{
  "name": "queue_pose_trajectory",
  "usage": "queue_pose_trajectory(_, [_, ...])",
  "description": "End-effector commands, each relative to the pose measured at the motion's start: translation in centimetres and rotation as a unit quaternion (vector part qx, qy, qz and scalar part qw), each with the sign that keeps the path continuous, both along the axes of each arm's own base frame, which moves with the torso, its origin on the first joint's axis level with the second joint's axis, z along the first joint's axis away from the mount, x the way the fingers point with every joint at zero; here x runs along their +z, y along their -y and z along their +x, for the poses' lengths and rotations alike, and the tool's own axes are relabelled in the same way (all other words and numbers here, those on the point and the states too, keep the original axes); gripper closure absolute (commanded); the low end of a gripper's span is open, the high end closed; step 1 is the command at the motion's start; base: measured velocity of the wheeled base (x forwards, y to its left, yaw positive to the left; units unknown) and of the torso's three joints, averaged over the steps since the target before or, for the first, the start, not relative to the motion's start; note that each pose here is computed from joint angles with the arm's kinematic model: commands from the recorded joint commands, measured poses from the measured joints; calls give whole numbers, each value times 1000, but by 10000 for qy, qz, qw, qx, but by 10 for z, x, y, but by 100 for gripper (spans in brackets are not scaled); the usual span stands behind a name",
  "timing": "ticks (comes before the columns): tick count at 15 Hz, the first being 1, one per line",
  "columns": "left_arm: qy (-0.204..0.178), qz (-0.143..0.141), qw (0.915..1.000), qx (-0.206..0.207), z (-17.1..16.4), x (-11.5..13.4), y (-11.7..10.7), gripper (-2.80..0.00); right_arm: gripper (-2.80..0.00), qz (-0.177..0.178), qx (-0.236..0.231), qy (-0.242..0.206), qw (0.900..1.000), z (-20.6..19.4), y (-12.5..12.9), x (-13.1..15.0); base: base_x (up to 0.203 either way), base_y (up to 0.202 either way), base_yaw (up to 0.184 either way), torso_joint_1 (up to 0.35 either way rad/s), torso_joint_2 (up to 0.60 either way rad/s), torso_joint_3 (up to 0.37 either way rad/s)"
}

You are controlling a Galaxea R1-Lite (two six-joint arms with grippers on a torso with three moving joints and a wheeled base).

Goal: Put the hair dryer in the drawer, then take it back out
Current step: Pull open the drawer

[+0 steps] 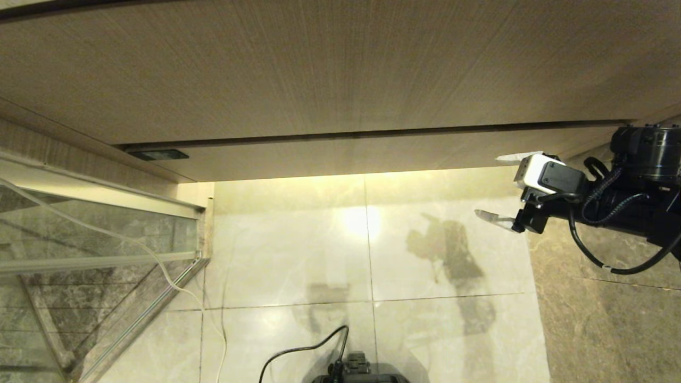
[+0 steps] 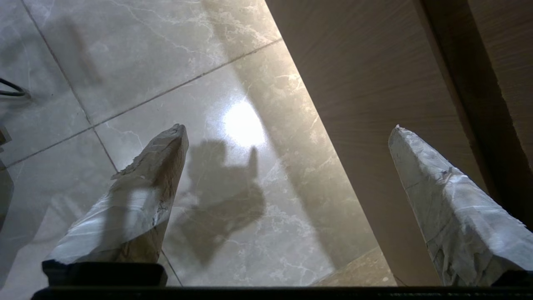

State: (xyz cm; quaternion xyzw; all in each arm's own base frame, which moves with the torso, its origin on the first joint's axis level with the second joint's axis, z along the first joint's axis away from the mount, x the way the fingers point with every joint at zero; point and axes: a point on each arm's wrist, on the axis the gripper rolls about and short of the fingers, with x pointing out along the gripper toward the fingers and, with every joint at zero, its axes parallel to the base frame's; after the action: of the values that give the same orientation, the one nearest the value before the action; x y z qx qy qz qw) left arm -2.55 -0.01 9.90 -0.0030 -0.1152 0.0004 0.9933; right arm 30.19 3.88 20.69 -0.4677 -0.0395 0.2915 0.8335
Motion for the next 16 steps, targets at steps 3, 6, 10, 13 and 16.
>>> queue_pose_trajectory(3, [-186,-6,9998,-1,4,-11,0,-280,-280,-25,-18,-93,10000,9,1,-8,0,0,0,0,0,0])
queue_pose_trajectory(6, [-188,-6,9998,-1,4,-11,0,-280,-280,-22,-64,-171,9998,8,4,-12,0,0,0,0,0,0])
queue_pose_trajectory(10, [-188,2,9998,1,4,-11,0,-280,-280,135,-198,-341,9991,7,11,-16,0,0,0,0,0,0])
queue_pose_trajectory(13, [-188,2,9998,1,4,-11,0,-280,-280,292,-317,-114,9990,6,17,-5,0,0,0,0,0,0])
queue_pose_trajectory(16, [-188,-4,9998,-1,4,-11,0,-280,-280,341,-348,104,9988,3,30,-4,0,0,0,0,0,0])
